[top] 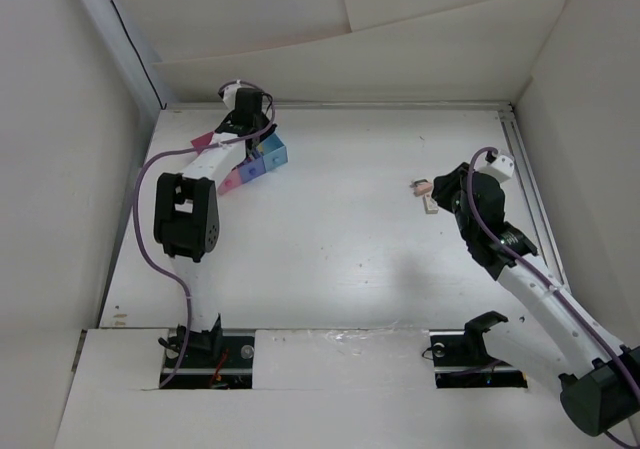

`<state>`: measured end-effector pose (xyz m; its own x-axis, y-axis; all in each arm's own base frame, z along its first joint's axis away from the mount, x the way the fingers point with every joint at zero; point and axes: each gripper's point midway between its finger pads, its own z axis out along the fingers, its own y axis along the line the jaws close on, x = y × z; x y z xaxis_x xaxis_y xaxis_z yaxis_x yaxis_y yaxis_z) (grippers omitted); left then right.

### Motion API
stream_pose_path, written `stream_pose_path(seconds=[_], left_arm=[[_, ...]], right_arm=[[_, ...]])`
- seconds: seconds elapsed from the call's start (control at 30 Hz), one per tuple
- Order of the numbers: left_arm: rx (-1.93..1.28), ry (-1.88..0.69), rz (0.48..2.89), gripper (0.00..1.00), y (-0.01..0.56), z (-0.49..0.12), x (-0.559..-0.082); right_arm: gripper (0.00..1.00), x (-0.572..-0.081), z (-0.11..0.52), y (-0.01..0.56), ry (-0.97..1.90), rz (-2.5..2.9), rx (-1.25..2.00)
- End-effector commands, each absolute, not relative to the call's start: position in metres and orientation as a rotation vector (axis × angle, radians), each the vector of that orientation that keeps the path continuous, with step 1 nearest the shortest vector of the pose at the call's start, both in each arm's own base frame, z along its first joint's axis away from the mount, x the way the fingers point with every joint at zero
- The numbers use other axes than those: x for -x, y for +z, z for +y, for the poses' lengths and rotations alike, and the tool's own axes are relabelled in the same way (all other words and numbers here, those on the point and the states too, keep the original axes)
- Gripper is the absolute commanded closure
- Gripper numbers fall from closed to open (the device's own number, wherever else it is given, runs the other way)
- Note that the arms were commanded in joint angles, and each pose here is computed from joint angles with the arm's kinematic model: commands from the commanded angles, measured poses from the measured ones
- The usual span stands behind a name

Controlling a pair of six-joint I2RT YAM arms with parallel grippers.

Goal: Sort the stationery into containers
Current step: Place the stationery into the container, then grab a piece of stationery with the left arm

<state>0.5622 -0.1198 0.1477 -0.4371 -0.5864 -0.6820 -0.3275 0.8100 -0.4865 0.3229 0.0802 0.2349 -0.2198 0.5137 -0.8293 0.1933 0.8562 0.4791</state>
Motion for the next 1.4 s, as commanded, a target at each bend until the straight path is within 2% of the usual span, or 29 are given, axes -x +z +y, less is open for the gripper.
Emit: stream_pose_path(seconds=[0.0, 0.2, 0.3, 0.4, 0.43, 0.57, 0.73, 0.77, 0.87, 1.0, 1.03, 1.07, 1.1, 1.2, 1.3, 1.37], left_arm=[[0.75, -0.293, 2.021, 1.0, 0.159, -0.105, -0.566], [0.769, -0.241, 2.032, 1.0, 0.148, -0.098, -0.561], [0.774, -0.226, 2.036, 0.99, 0.146, -0.096, -0.56], [0.765, -0.221, 2.04, 0.84, 0.146, -0.095, -0.559], [0.754, -0.215, 2.043, 0.75, 0.143, -0.095, -0.559], [0.746, -0.216, 2.013, 0.61, 0.157, -0.092, -0.558], [0.693, -0.219, 1.965, 0.61, 0.177, -0.105, -0.553], [0.678, -0.193, 1.952, 0.63, 0.18, -0.108, -0.55], [0.542, -0.219, 1.918, 0.66, 0.206, -0.15, -0.539], [0.353, -0.311, 1.906, 0.71, 0.221, -0.229, -0.513], [0.286, -0.372, 1.912, 0.71, 0.224, -0.265, -0.497], [0.244, -0.403, 1.901, 0.73, 0.228, -0.284, -0.489], [0.197, -0.417, 1.906, 0.74, 0.226, -0.301, -0.479], [0.028, -0.496, 1.973, 0.78, 0.197, -0.372, -0.436], [-0.109, -0.619, 2.046, 0.81, 0.17, -0.431, -0.392], [-0.142, -0.65, 2.059, 0.79, 0.16, -0.454, -0.376]], right_arm=[[0.68, -0.327, 0.087, 0.262, 0.376, 1.731, -0.529], [0.66, -0.329, 0.084, 0.259, 0.355, 1.732, -0.54], [0.59, -0.331, 0.081, 0.257, 0.333, 1.733, -0.552], [0.48, -0.333, 0.078, 0.254, 0.313, 1.73, -0.576], [0.46, -0.333, 0.075, 0.249, 0.286, 1.741, -0.586], [0.41, -0.338, 0.073, 0.238, 0.242, 1.776, -0.603], [0.39, -0.341, 0.071, 0.232, 0.213, 1.797, -0.63], [0.39, -0.341, 0.07, 0.233, 0.209, 1.79, -0.644], [0.39, -0.336, 0.066, 0.241, 0.223, 1.757, -0.663], [0.42, -0.33, 0.057, 0.248, 0.211, 1.711, -0.697], [0.44, -0.328, 0.056, 0.248, 0.214, 1.707, -0.697], [0.55, -0.326, 0.053, 0.252, 0.214, 1.692, -0.704], [0.61, -0.326, 0.053, 0.252, 0.214, 1.692, -0.704], [0.89, -0.324, 0.052, 0.258, 0.225, 1.676, -0.705], [0.91, -0.319, 0.049, 0.259, 0.228, 1.663, -0.719], [0.84, -0.315, 0.046, 0.267, 0.236, 1.636, -0.727]])
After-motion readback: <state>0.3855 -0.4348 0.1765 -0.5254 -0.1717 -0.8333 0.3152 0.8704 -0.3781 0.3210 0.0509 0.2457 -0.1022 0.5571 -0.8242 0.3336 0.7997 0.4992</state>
